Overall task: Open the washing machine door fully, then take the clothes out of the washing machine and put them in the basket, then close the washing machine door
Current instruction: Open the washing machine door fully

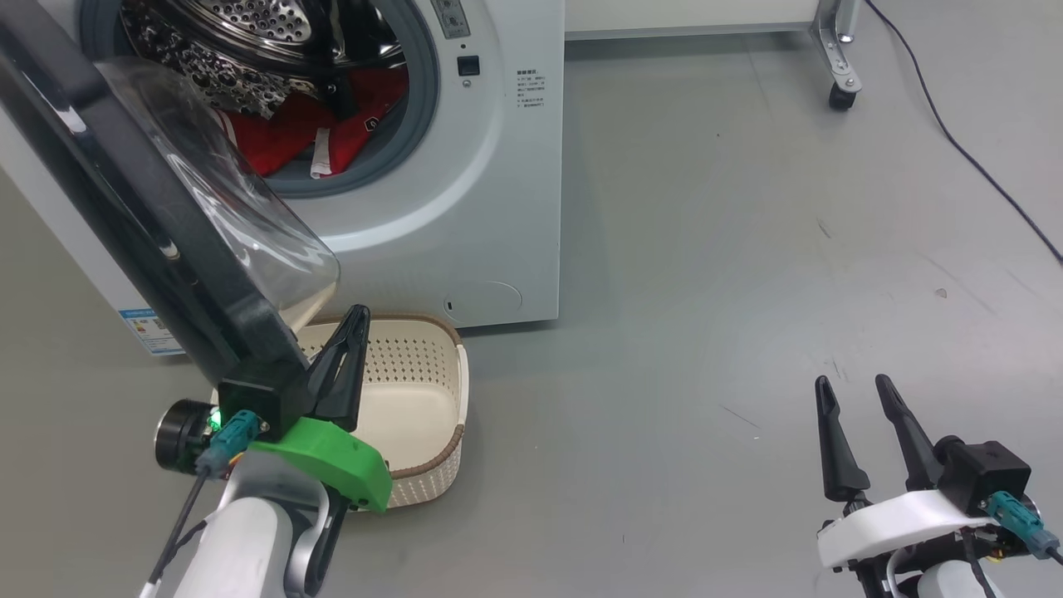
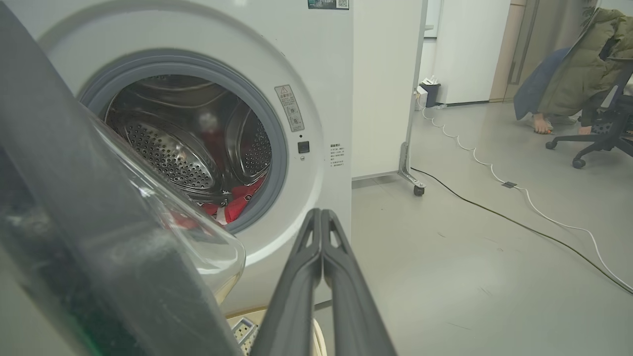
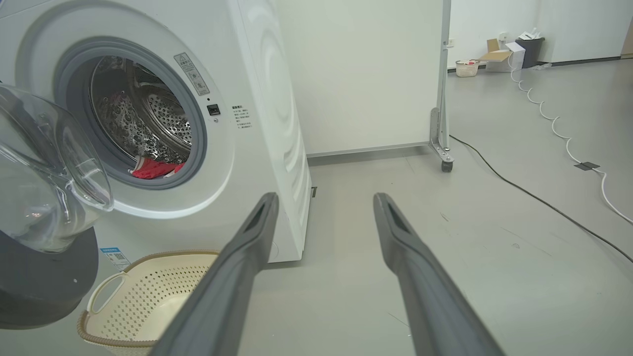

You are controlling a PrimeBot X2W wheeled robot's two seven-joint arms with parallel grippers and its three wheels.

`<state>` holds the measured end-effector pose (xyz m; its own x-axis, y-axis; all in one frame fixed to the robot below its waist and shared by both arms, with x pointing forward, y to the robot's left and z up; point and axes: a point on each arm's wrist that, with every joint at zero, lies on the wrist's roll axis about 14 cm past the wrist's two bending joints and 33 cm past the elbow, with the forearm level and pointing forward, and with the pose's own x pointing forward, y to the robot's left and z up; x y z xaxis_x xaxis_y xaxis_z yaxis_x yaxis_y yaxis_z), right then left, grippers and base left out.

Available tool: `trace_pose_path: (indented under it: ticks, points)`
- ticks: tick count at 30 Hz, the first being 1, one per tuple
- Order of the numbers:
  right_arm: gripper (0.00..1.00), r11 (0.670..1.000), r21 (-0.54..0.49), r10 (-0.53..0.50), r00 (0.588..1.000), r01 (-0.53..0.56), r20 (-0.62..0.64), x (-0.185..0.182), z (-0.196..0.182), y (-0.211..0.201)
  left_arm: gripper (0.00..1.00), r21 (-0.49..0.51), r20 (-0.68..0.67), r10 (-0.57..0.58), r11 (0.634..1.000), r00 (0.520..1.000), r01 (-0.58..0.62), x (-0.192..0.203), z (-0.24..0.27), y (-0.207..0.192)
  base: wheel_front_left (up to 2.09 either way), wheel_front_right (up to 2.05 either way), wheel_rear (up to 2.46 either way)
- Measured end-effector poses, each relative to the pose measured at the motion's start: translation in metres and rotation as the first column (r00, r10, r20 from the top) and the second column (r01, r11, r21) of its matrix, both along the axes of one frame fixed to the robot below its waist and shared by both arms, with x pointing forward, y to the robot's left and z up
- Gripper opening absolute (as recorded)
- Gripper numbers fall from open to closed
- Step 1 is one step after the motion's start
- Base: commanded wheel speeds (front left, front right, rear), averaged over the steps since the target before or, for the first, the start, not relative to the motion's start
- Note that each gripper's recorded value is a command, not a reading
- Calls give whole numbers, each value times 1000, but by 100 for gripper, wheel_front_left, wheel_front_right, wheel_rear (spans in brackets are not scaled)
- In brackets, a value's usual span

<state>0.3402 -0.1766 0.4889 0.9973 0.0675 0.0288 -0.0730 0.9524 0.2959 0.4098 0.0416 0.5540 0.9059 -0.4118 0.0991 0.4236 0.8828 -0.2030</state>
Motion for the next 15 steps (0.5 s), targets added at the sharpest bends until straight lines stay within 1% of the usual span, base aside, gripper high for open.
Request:
trace_pose_path:
  ticks: [15]
  points:
    - [100,1000,-1,-24,1000,24,-15,-4,-5,-6,0,16,-134,24,1000,991,-22,4,-38,0,0,0,0]
